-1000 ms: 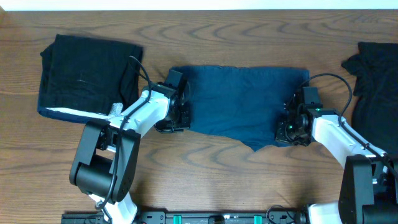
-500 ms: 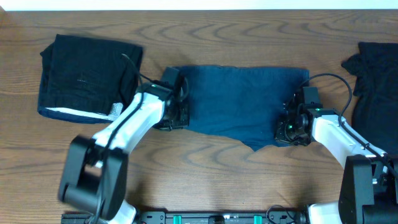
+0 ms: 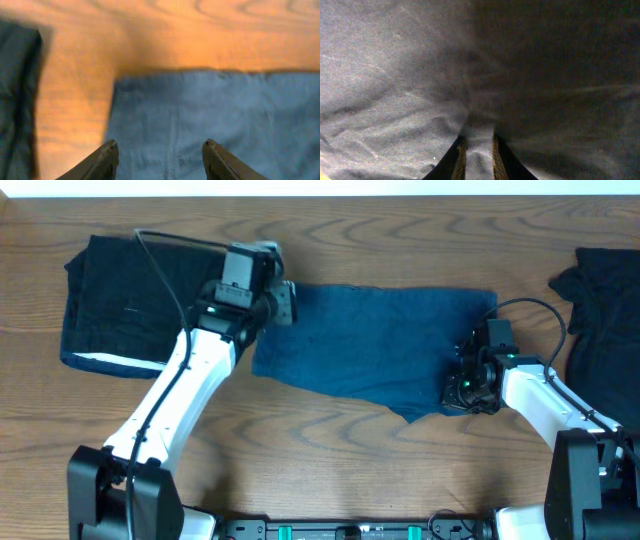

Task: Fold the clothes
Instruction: 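Grasp the left edge of the shorts and pull it leftward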

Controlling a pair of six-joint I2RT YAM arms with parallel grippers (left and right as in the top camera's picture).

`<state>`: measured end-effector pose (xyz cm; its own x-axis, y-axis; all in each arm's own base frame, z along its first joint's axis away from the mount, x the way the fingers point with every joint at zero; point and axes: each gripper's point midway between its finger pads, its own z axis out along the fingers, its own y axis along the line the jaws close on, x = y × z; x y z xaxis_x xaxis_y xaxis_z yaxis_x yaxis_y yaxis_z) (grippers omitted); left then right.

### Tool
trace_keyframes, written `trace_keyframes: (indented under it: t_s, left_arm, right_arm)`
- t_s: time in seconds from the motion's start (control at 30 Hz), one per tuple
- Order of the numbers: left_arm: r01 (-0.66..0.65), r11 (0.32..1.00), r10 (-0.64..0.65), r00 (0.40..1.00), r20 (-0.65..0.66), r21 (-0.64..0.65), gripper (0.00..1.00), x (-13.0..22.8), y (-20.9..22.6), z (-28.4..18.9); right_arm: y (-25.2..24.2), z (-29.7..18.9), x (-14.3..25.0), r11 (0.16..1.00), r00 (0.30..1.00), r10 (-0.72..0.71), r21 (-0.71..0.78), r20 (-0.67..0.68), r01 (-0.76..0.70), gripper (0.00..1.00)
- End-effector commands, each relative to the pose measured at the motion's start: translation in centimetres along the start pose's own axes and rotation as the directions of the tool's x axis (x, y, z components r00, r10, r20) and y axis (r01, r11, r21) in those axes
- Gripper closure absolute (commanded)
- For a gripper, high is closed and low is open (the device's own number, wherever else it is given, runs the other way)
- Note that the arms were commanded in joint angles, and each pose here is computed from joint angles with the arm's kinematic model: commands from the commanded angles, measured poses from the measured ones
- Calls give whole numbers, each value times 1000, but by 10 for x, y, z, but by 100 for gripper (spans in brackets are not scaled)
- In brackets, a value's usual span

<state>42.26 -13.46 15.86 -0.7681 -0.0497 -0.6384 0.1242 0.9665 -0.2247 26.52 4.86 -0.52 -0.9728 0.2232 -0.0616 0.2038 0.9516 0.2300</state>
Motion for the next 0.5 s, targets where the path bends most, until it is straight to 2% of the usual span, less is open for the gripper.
trace_keyframes:
  t_s: [0.0,0.47]
  left_arm:
    - [-95,995,95,995,6,-25,44,-4,9,19]
    - [-104,994,102,993,-50,-39,44,23,24,100]
  right_arm:
    - [-21,13,14,996,999,20,89,-44,-16,81]
    - [-20,13,11,996,999,18,87,-35,-15,81]
